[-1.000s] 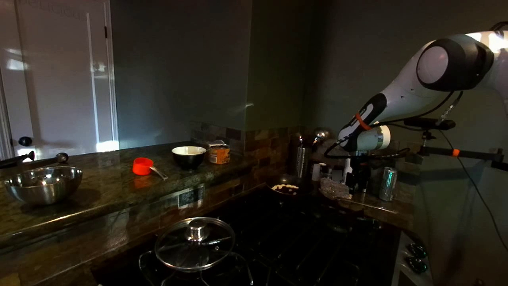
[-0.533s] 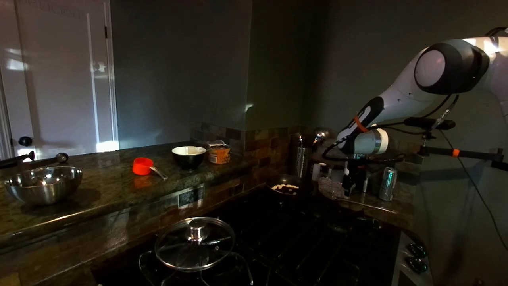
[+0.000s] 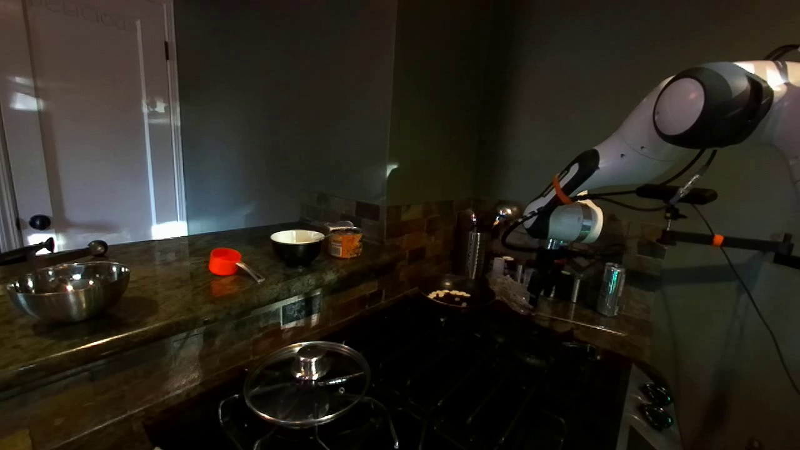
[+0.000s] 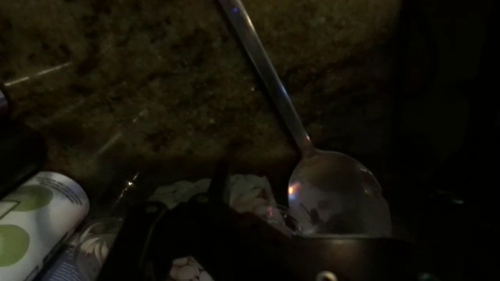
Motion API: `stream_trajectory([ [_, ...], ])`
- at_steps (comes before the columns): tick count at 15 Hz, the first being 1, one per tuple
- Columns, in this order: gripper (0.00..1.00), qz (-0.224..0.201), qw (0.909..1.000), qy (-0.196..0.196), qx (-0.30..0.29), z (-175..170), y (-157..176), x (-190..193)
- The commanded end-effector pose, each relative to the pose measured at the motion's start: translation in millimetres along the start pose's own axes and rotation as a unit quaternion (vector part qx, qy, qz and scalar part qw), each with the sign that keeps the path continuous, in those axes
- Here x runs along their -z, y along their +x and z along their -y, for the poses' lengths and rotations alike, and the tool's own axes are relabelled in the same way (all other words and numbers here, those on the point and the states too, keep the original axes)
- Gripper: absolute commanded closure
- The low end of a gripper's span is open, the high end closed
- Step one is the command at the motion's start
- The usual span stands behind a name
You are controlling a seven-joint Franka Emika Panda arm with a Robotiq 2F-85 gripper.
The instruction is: Put the spoon in the bowl
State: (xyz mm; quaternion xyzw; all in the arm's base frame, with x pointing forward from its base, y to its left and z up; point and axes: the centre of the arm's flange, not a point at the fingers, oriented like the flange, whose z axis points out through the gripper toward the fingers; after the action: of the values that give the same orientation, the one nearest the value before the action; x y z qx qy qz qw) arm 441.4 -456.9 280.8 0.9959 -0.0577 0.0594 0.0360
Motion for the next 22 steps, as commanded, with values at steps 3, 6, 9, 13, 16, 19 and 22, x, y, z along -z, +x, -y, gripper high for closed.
stream_trajectory([
  [3, 0.00, -0.026, 0.9985, 0.003, 0.047, 4, 30, 6],
  [6, 0.00, 0.004, 0.9982, -0.001, 0.060, 3, 27, 7],
  [9, 0.00, 0.047, 0.9899, 0.047, 0.125, 0, -4, 2],
  [13, 0.00, 0.046, 0.9842, 0.076, 0.153, -10, -43, 2],
  [16, 0.00, 0.008, 0.9925, 0.026, 0.120, -19, -51, -1],
  [19, 0.00, 0.017, 0.9925, 0.019, 0.120, -30, -40, -1],
  [22, 0.00, 0.011, 0.9899, 0.009, 0.141, -27, -33, -6],
])
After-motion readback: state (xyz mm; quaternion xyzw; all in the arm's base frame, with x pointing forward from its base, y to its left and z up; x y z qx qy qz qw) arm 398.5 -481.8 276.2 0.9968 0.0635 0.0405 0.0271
